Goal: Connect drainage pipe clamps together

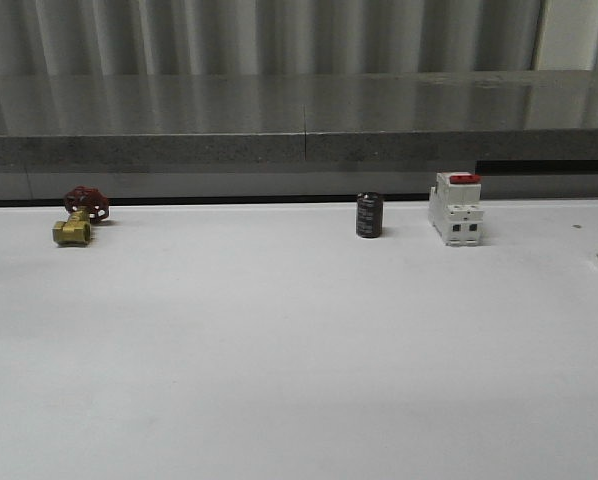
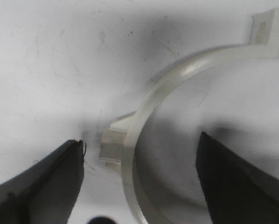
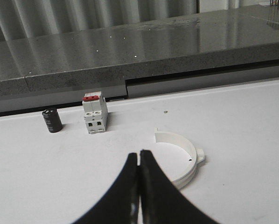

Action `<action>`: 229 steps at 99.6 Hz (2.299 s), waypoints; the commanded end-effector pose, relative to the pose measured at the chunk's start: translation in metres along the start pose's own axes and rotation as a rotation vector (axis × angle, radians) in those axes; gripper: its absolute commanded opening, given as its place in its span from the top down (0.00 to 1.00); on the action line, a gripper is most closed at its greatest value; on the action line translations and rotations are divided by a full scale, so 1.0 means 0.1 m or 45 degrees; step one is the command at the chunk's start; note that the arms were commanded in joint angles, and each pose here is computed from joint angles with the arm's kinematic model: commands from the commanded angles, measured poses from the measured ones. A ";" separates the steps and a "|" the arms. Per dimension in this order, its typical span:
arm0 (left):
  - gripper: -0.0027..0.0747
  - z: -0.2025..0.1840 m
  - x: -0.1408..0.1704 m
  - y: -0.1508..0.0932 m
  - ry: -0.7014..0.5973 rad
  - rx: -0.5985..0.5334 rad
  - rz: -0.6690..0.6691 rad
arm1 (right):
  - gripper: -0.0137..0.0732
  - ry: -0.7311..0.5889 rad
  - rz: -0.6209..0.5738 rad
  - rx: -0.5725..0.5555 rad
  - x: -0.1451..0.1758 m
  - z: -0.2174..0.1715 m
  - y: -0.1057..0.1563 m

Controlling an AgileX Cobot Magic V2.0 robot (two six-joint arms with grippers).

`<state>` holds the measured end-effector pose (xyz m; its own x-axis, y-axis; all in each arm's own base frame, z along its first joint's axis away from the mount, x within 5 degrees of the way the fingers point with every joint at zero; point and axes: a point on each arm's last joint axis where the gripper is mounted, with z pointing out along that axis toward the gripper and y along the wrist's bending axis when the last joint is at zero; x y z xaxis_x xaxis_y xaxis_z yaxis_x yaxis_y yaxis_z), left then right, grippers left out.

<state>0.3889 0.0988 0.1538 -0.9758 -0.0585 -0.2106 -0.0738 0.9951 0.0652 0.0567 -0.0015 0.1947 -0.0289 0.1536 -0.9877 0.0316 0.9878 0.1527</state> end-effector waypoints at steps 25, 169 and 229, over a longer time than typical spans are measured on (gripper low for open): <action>0.73 -0.26 -0.12 0.05 -0.143 -0.046 0.019 | 0.92 -0.155 -0.024 -0.012 -0.15 -0.03 0.02; 0.93 -0.72 0.19 -2.52 -0.170 0.376 0.036 | 0.92 -0.155 -0.024 -0.012 -0.15 -0.03 0.02; 0.92 -0.58 0.20 -2.54 -0.127 0.359 0.034 | 0.92 -0.155 -0.024 -0.012 -0.15 -0.03 0.02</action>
<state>0.3734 -0.1539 0.1605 -0.9747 -0.0141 -0.2231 0.0208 0.9880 -0.1531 0.0567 -0.0015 0.1947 -0.0289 0.1536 -0.9877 0.0316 0.9878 0.1527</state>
